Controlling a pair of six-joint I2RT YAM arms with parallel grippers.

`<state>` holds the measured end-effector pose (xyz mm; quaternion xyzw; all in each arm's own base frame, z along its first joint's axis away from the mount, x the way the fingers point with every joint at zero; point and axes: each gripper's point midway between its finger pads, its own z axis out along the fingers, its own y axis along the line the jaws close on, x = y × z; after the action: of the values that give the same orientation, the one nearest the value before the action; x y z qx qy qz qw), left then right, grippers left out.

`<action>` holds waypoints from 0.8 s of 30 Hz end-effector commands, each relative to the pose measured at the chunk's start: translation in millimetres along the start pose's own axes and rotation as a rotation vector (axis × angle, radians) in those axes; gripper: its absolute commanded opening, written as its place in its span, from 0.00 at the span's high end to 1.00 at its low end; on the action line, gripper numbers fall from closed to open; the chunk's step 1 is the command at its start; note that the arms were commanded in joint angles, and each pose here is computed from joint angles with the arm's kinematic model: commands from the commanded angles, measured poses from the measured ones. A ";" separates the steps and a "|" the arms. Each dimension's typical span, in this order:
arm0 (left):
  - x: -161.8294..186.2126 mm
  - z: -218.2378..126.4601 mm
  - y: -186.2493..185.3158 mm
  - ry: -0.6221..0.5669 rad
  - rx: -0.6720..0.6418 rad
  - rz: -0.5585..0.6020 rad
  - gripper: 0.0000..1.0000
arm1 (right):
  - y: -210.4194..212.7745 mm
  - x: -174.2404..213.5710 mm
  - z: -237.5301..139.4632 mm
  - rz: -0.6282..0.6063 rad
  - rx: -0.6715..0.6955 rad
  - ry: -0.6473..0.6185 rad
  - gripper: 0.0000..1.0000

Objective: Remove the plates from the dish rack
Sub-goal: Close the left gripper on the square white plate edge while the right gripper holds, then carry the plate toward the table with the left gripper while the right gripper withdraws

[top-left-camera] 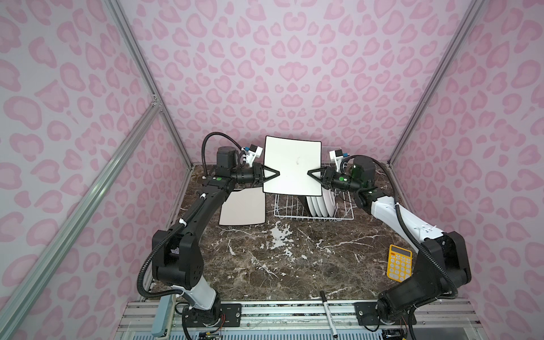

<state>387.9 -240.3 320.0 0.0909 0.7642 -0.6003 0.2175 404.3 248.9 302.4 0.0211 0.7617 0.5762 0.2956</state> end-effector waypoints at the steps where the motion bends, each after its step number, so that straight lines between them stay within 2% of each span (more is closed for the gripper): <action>1: -10.1 -6.7 -31.0 -0.031 0.070 0.155 0.96 | -3.9 -2.7 -3.0 -0.032 0.034 -0.020 0.60; 5: -12.2 -9.2 -35.2 -0.048 0.066 0.166 0.96 | -2.8 -4.5 -4.7 -0.039 0.038 -0.034 0.51; 11: -15.3 -15.3 -41.1 -0.069 0.057 0.176 0.96 | -2.8 -7.3 -11.8 -0.083 0.079 -0.065 0.31; 14: -18.9 -22.6 -47.3 -0.087 0.045 0.195 0.96 | 2.6 -7.9 -21.4 -0.177 0.114 -0.106 0.23; 18: -22.5 -34.6 -54.8 -0.104 0.007 0.226 0.96 | 7.8 -6.3 -37.0 -0.335 0.230 -0.149 0.13; 20: -24.8 -42.3 -55.7 -0.117 -0.025 0.238 0.96 | 8.5 -4.8 -43.2 -0.397 0.290 -0.155 0.01; 24: -30.2 -62.6 -60.3 -0.151 -0.077 0.274 0.96 | 10.6 -3.3 -51.5 -0.484 0.350 -0.164 0.01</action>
<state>383.7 -200.7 369.6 0.0940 0.7694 -0.5531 0.3053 376.0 219.1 333.6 -0.0477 0.7874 0.4122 0.4559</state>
